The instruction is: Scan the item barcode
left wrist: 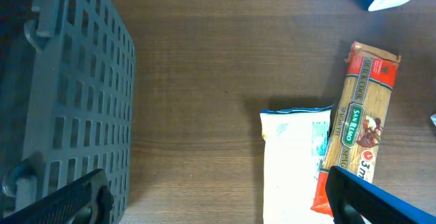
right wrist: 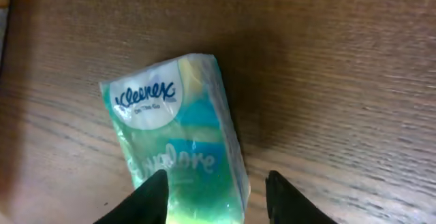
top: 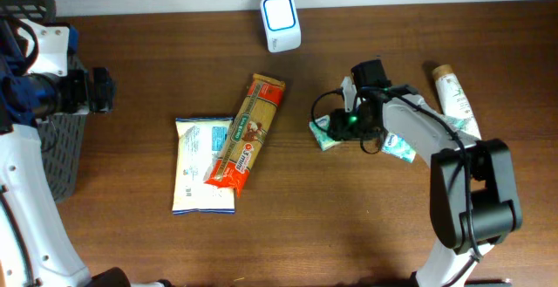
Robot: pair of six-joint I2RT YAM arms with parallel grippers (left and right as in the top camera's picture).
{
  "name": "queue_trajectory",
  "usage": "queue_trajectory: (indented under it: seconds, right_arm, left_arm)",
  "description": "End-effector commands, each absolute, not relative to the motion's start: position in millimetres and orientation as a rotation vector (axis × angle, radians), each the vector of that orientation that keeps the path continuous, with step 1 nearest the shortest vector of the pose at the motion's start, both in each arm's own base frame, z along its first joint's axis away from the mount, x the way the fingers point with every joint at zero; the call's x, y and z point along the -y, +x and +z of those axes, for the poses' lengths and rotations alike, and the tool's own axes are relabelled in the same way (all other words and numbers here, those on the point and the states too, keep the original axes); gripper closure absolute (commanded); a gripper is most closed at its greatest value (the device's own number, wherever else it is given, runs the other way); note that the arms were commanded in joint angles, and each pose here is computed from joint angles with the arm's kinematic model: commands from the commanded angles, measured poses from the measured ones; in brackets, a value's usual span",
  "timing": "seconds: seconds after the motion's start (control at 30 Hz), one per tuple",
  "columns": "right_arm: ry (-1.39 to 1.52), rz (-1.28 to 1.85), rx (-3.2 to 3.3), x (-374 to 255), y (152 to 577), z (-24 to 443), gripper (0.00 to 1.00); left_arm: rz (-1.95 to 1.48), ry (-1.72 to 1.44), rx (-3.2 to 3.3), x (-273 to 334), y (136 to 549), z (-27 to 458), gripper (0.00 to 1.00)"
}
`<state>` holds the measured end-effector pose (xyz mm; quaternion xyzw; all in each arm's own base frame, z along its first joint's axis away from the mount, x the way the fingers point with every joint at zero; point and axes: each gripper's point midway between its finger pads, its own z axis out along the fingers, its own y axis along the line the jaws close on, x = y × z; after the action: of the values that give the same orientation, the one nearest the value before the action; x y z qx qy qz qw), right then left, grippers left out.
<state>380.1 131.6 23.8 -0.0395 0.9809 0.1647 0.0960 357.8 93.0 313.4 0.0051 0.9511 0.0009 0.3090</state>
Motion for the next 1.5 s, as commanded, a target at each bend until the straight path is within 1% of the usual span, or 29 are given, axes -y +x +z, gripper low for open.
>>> queue_trajectory:
  seconds: [0.0, 0.13, 0.2, 0.23, 0.27, 0.33, 0.43, 0.5, 0.57, 0.6, 0.67, 0.7, 0.77, 0.83, 1.0, 1.2, 1.33, 1.43, 1.47]
  right_arm:
    - [-0.128, 0.505, -2.924, -133.9, 370.5, 11.2, 0.66]
    - [-0.127, 0.505, -2.925, -133.2, 367.0, 5.0, 0.71]
    - [-0.114, 0.511, -2.936, -133.4, 365.8, 0.9, 0.83]
    - [-0.113, 0.511, -2.941, -133.3, 365.0, -0.5, 0.92]
    - [-0.113, 0.512, -2.942, -133.3, 364.7, -0.6, 0.96]
    - [-0.117, 0.582, -2.954, -139.9, 359.3, 1.8, 0.96]
    - [-0.127, 1.037, -2.839, -171.6, 357.1, 51.5, 0.96]
    - [-0.173, 1.336, -2.662, -187.1, 359.3, 107.1, 0.96]
    - [-0.228, 1.541, -2.505, -194.5, 354.1, 155.7, 0.96]
    - [-0.196, 1.625, -2.457, -194.2, 351.8, 177.2, 0.96]
    - [-0.205, 1.734, -2.370, -194.7, 348.7, 204.8, 0.96]
    - [-0.241, 1.849, -2.275, -196.6, 344.0, 232.1, 0.96]
    - [-0.202, 1.997, -2.234, -198.8, 340.0, 258.6, 0.96]
    - [-0.217, 2.080, -2.208, -200.7, 335.8, 270.8, 0.96]
    - [-0.136, 2.131, -2.249, -200.7, 334.7, 272.2, 0.96]
    - [-0.136, 2.082, -2.258, -203.0, 338.2, 268.2, 0.96]
    - [-0.238, 1.863, -2.329, -237.0, 337.1, 244.3, 0.96]
    - [-0.230, 1.622, -2.484, -261.6, 330.0, 209.8, 0.96]
    - [-0.242, 1.475, -2.564, -267.6, 323.9, 190.5, 0.96]
  left_arm:
    - [-0.004, 0.028, -2.511, -92.6, 358.1, 313.9, 0.01]
    - [-0.004, 0.028, -2.511, -92.7, 358.1, 313.9, 0.01]
    - [-0.004, 0.028, -2.511, -92.7, 358.1, 313.9, 0.01]
    - [-0.004, 0.029, -2.510, -92.5, 358.2, 314.1, 0.01]
    - [-0.004, 0.029, -2.511, -92.5, 358.1, 313.9, 0.01]
    - [-0.004, 0.028, -2.511, -92.7, 358.1, 313.9, 0.01]
    - [-0.004, 0.029, -2.510, -92.5, 358.2, 314.1, 0.01]
    - [-0.004, 0.029, -2.510, -92.7, 358.2, 314.1, 0.01]
    - [-0.004, 0.029, -2.511, -92.5, 358.1, 313.9, 0.01]
    - [-0.004, 0.029, -2.510, -92.5, 358.2, 314.1, 0.01]
    - [-0.004, 0.028, -2.511, -92.6, 358.1, 314.0, 0.01]
    - [-0.004, 0.028, -2.511, -92.7, 358.1, 313.9, 0.01]
    - [-0.004, 0.028, -2.511, -92.7, 358.1, 313.9, 0.01]
    - [-0.004, 0.029, -2.510, -92.7, 358.2, 314.1, 0.01]
    - [-0.004, 0.028, -2.511, -92.7, 358.3, 313.8, 0.01]
    - [-0.004, 0.028, -2.512, -92.7, 358.2, 313.6, 0.01]
    - [-0.005, 0.029, -2.512, -92.5, 358.3, 313.6, 0.01]
    - [-0.004, 0.028, -2.511, -92.7, 358.3, 313.7, 0.01]
    - [-0.004, 0.028, -2.511, -92.7, 358.3, 313.7, 0.01]
